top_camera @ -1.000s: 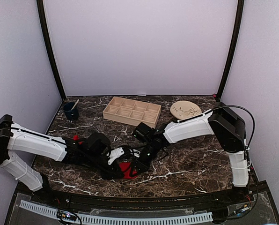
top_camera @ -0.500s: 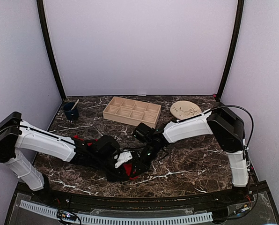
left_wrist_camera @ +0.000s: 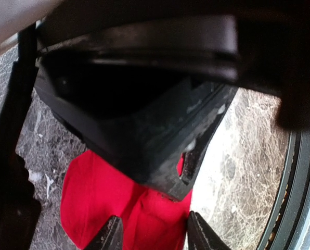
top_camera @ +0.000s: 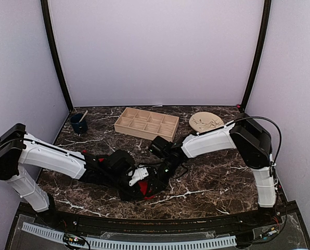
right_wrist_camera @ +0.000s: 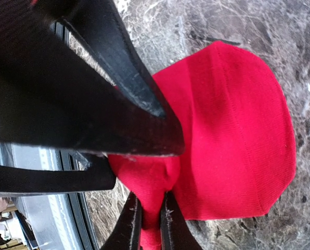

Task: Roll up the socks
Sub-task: Roll the sock at the center of the board.

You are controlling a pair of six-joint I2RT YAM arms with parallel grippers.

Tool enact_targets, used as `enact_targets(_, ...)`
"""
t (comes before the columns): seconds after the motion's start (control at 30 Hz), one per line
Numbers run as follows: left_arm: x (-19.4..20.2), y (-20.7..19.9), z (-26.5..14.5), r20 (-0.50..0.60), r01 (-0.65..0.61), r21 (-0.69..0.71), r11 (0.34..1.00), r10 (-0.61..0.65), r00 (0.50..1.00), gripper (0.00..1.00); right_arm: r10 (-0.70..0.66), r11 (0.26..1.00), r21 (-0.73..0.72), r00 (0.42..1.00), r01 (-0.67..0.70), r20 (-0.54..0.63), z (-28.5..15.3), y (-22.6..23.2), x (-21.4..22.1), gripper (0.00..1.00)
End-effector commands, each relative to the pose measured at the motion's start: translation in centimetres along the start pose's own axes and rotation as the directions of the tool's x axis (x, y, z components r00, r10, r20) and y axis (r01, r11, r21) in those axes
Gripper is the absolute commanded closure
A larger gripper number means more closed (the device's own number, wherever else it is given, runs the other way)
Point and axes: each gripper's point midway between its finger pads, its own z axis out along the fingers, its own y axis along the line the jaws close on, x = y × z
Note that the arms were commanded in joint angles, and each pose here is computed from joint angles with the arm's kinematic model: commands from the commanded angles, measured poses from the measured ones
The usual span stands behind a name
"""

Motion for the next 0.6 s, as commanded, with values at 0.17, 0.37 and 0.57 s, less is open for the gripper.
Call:
enact_targets(0.17, 2.5, -0.2, 1.7, -0.133, -0.002, -0.004, 1.0, 0.002, 0.991, 0.55, -0.004, 1.0, -0.026, 1.0, 0.004, -0.002, 0.2, 0.2, -0.1, 0.91)
enact_targets(0.37, 2.9, -0.1, 2.2, -0.156, 0.006, -0.01, 1.0, -0.007, 0.988, 0.56, 0.01, 1.0, -0.028, 1.0, -0.009, 0.008, -0.1, 0.0, 0.4, 0.91)
enact_targets(0.57, 3.4, -0.3, 2.4, -0.177, 0.025, -0.012, 1.0, -0.026, 0.984, 0.56, 0.022, 0.999, -0.034, 1.0, -0.022, 0.019, -0.6, -0.2, 0.7, 0.91)
